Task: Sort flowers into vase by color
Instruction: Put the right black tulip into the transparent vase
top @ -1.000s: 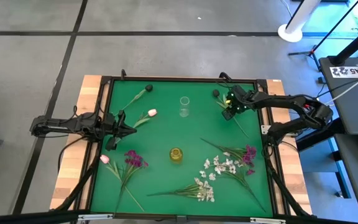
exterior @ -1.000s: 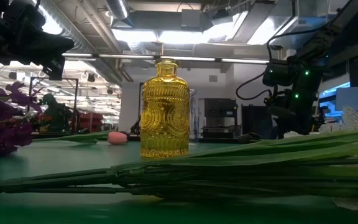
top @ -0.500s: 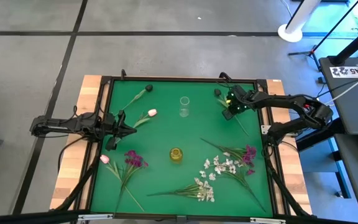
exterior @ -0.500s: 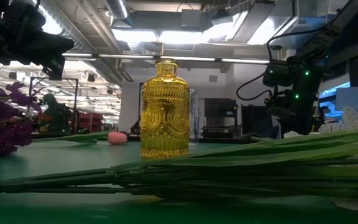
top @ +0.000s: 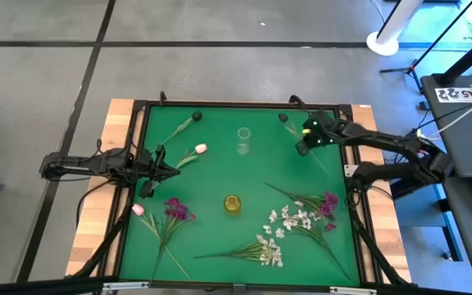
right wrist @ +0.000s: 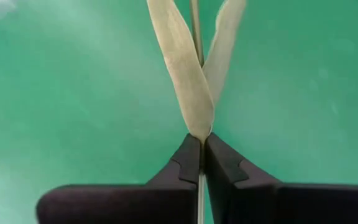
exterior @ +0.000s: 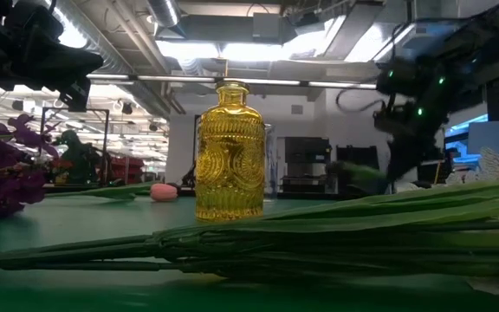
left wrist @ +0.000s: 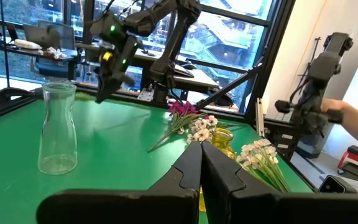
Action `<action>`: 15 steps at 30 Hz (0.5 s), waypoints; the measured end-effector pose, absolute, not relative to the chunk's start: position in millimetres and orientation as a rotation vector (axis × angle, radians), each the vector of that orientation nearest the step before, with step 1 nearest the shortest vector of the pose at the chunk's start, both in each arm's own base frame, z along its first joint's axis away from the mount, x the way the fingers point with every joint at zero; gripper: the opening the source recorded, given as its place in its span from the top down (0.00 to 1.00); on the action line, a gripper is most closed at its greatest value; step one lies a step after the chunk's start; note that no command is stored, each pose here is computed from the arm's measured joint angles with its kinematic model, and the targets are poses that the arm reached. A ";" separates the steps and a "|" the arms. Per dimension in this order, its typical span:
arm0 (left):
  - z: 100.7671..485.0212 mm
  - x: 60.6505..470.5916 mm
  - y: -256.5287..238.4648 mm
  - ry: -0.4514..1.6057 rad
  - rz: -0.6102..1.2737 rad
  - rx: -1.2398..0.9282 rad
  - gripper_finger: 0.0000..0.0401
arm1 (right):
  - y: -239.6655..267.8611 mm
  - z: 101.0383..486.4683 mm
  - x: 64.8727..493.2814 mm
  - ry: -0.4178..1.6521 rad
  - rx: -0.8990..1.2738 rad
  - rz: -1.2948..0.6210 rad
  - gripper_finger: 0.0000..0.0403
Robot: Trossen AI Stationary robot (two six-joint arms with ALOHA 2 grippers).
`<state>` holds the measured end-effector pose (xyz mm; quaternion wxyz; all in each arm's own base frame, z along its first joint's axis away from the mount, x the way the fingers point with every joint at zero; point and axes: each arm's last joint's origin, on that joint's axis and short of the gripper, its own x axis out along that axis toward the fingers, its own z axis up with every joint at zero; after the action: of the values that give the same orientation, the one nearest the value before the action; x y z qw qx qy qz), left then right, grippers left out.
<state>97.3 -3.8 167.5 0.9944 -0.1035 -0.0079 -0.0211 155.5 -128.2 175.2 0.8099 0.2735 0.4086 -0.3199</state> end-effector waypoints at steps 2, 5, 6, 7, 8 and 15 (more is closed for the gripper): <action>167.4 97.3 -3.8 -0.016 -0.043 -0.207 1.00 | -125.4 188.5 153.4 0.784 0.573 -0.659 0.97; 167.4 97.3 -3.8 -0.015 -0.043 -0.208 1.00 | -119.8 210.3 149.0 0.630 0.550 -0.611 0.99; 167.4 97.3 -3.8 -0.015 -0.042 -0.207 1.00 | -118.2 218.6 147.9 0.565 0.535 -0.593 0.99; 167.5 97.3 -3.8 -0.016 -0.042 -0.207 1.00 | -116.6 226.9 146.8 0.501 0.515 -0.569 0.99; 167.5 97.3 -3.8 -0.016 -0.042 -0.207 1.00 | -114.8 235.1 145.7 0.438 0.494 -0.543 0.98; 167.5 97.3 -3.8 -0.016 -0.042 -0.208 1.00 | -106.2 283.4 143.2 0.040 0.340 -0.380 0.99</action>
<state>97.3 -3.8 167.5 0.9944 -0.1036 -0.0078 -0.0211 143.2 -106.2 283.4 0.9674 0.1683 0.0198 -0.1880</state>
